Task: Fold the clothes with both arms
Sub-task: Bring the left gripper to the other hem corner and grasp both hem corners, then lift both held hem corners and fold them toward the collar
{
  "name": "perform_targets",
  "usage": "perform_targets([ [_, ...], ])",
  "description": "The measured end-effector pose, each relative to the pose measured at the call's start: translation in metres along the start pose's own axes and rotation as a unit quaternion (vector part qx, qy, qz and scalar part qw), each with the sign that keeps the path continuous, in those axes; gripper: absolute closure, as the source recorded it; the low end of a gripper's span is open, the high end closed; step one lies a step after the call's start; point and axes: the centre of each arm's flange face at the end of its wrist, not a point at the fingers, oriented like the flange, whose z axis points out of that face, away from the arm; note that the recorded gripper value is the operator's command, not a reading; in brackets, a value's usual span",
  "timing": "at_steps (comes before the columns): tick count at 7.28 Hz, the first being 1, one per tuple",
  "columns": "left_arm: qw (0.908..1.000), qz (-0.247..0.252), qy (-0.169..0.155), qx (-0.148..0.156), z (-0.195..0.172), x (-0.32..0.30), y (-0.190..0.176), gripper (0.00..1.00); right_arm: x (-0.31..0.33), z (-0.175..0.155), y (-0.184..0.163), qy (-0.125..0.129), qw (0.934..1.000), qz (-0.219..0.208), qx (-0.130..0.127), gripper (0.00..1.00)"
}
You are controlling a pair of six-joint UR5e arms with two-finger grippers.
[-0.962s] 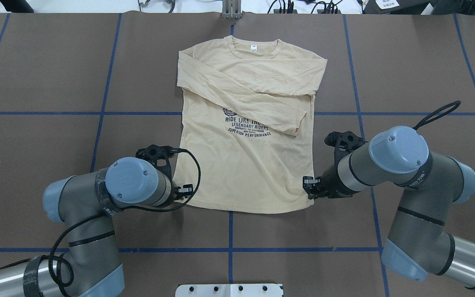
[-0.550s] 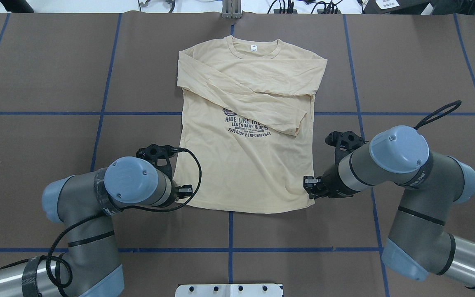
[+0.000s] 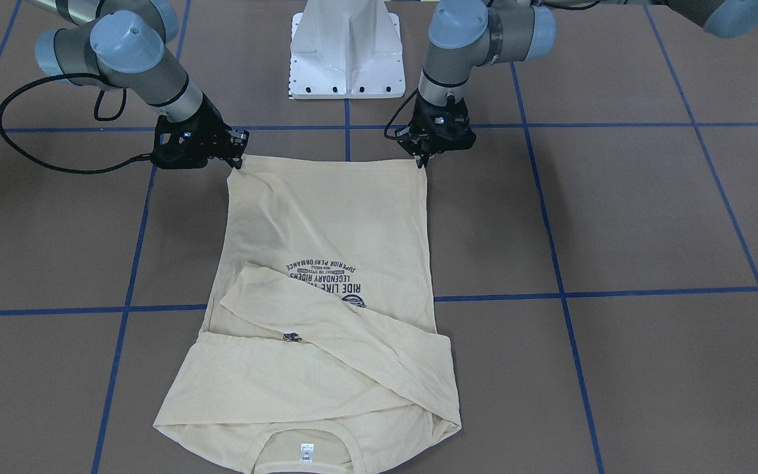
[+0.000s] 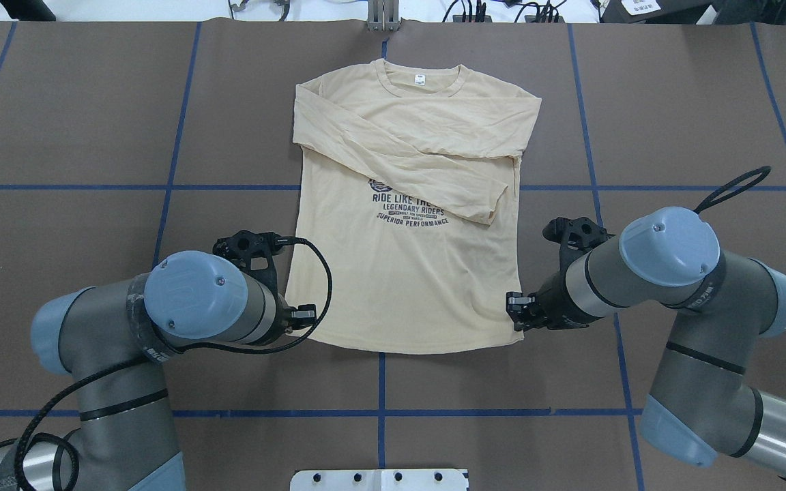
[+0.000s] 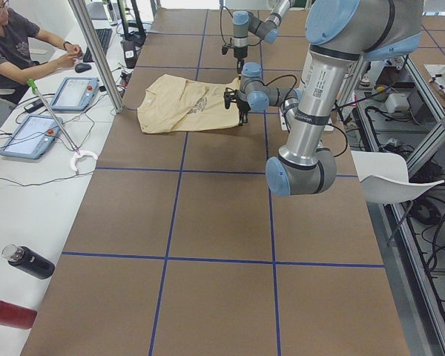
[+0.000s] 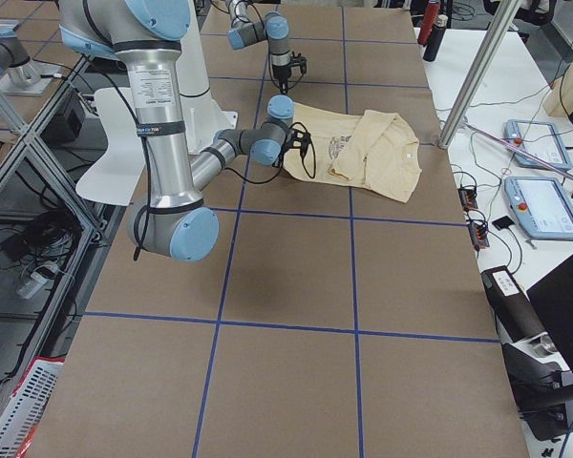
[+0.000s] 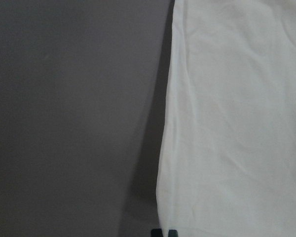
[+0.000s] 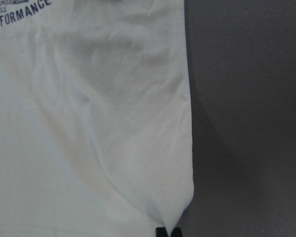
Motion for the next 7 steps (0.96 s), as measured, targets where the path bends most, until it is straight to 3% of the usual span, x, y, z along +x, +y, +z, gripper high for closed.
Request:
perform_targets([
  [2, 0.9998, 0.011, -0.005, -0.013, -0.006, 0.002, 0.02, 1.0, 0.015, -0.005, 0.015, 0.001, 0.9996, -0.001, -0.027, 1.0],
  [5, 0.9975, 0.038, -0.033, -0.051, 0.001, 0.003, 0.072, 1.0, 0.031, -0.002, 0.052, 0.005, 0.9936, -0.004, -0.113, 1.0],
  [7, 0.9942, 0.057, -0.05, -0.076, -0.006, 0.004, 0.109, 1.0, 0.046, -0.01, 0.075, 0.009, 0.9887, -0.006, -0.15, 1.0],
])
